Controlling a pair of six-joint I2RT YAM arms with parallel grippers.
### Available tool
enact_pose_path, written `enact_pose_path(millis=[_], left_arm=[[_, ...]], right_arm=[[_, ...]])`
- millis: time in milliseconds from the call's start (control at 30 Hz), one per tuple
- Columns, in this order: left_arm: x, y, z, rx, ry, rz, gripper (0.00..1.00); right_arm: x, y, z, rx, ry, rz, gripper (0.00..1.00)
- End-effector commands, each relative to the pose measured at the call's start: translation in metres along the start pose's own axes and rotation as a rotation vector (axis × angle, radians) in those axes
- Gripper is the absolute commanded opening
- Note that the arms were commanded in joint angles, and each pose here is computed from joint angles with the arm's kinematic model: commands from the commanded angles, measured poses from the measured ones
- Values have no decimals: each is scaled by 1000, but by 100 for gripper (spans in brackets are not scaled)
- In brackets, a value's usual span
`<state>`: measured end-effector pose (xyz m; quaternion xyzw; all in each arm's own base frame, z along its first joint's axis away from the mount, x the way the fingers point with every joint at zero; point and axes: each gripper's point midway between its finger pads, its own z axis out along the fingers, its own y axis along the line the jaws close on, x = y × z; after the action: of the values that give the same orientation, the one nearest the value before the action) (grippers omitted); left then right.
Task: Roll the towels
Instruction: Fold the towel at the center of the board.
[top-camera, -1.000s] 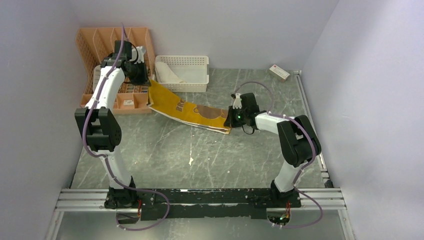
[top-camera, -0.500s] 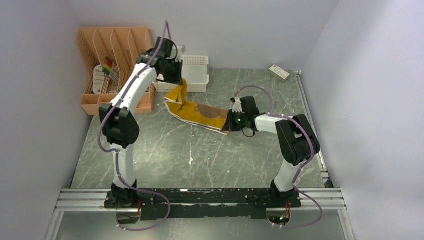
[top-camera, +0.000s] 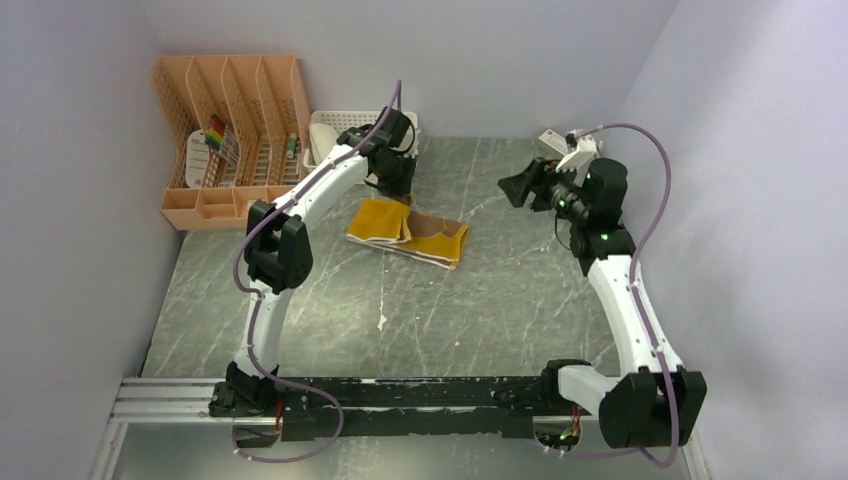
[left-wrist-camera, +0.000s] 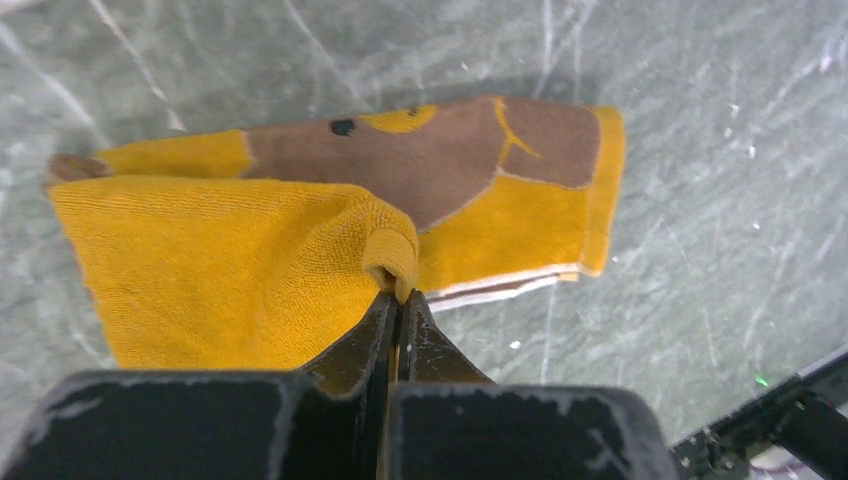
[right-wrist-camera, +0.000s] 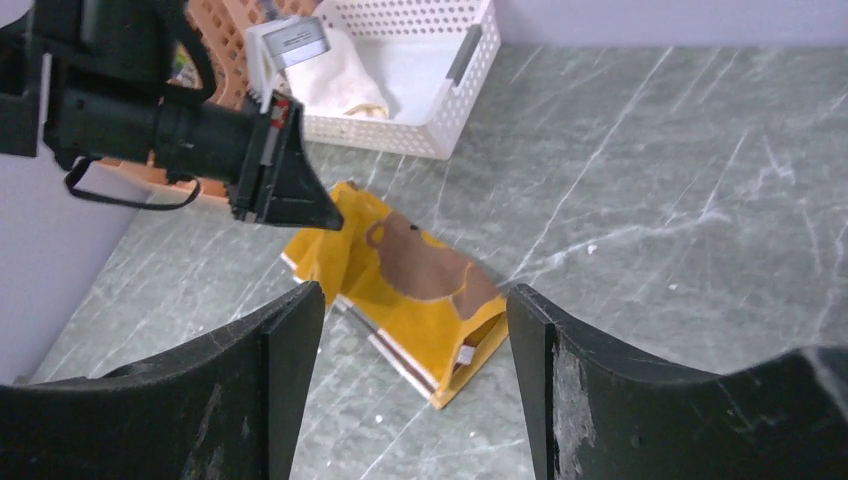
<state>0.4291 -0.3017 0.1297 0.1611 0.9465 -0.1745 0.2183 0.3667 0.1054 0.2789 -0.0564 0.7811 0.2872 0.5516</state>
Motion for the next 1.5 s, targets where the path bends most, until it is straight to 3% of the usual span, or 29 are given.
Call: enact_pose_path(millis=[0, 367, 500, 1000, 1233, 1300, 1367, 1400, 1433, 1467], left_arm=[[16, -29, 4, 117, 48, -110, 7], [29, -82, 44, 222, 120, -135, 7], [16, -94, 45, 261, 88, -162, 7], [-5, -128, 45, 376, 17, -195, 7], [14, -128, 71, 406, 87, -216, 7], [23, -128, 78, 420, 121, -223, 18], [28, -130, 81, 441, 138, -218, 39], [27, -132, 78, 453, 135, -208, 53], [25, -133, 73, 462, 127, -195, 83], [19, -132, 68, 470, 114, -183, 98]], right_arm=[[37, -9, -10, 64, 54, 100, 68], [57, -18, -18, 112, 81, 133, 69], [60, -19, -20, 121, 92, 124, 69], [71, -21, -20, 119, 120, 131, 70], [72, -24, -22, 137, 131, 118, 75], [73, -25, -22, 141, 133, 119, 81], [73, -26, -21, 144, 127, 123, 84], [73, -26, -21, 145, 122, 124, 85], [73, -26, -21, 145, 117, 126, 86], [73, -26, -20, 145, 111, 127, 86]])
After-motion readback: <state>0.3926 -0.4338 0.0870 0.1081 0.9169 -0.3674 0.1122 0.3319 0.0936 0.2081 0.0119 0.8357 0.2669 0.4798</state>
